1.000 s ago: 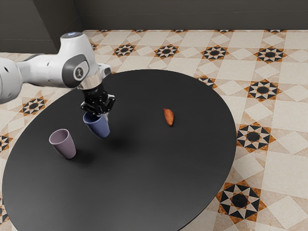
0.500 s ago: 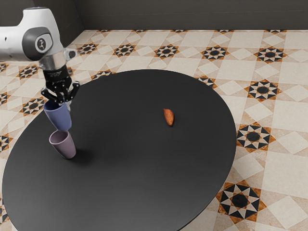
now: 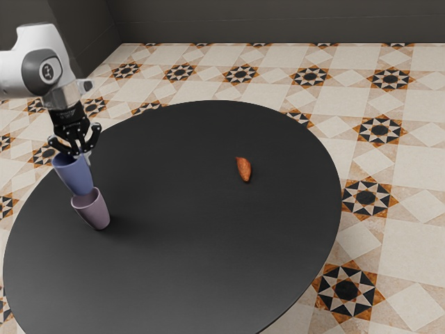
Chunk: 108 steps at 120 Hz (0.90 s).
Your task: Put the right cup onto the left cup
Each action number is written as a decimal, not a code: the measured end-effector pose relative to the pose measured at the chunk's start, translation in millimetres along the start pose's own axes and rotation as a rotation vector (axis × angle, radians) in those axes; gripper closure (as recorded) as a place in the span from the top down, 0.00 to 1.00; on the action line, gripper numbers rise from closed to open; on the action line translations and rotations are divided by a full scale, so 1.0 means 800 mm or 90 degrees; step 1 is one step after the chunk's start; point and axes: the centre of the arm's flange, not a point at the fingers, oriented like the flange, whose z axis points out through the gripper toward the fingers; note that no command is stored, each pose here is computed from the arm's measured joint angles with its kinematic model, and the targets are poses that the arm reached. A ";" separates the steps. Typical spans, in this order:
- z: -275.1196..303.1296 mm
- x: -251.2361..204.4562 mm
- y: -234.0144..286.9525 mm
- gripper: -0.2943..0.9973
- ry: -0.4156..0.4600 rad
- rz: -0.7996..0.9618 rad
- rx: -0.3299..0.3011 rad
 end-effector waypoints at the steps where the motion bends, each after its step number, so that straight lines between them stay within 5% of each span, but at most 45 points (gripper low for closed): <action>1: 0.000 0.000 0.000 0.16 0.000 0.000 -0.001; 108: 0.015 -0.004 -0.023 0.16 -0.005 -0.006 -0.037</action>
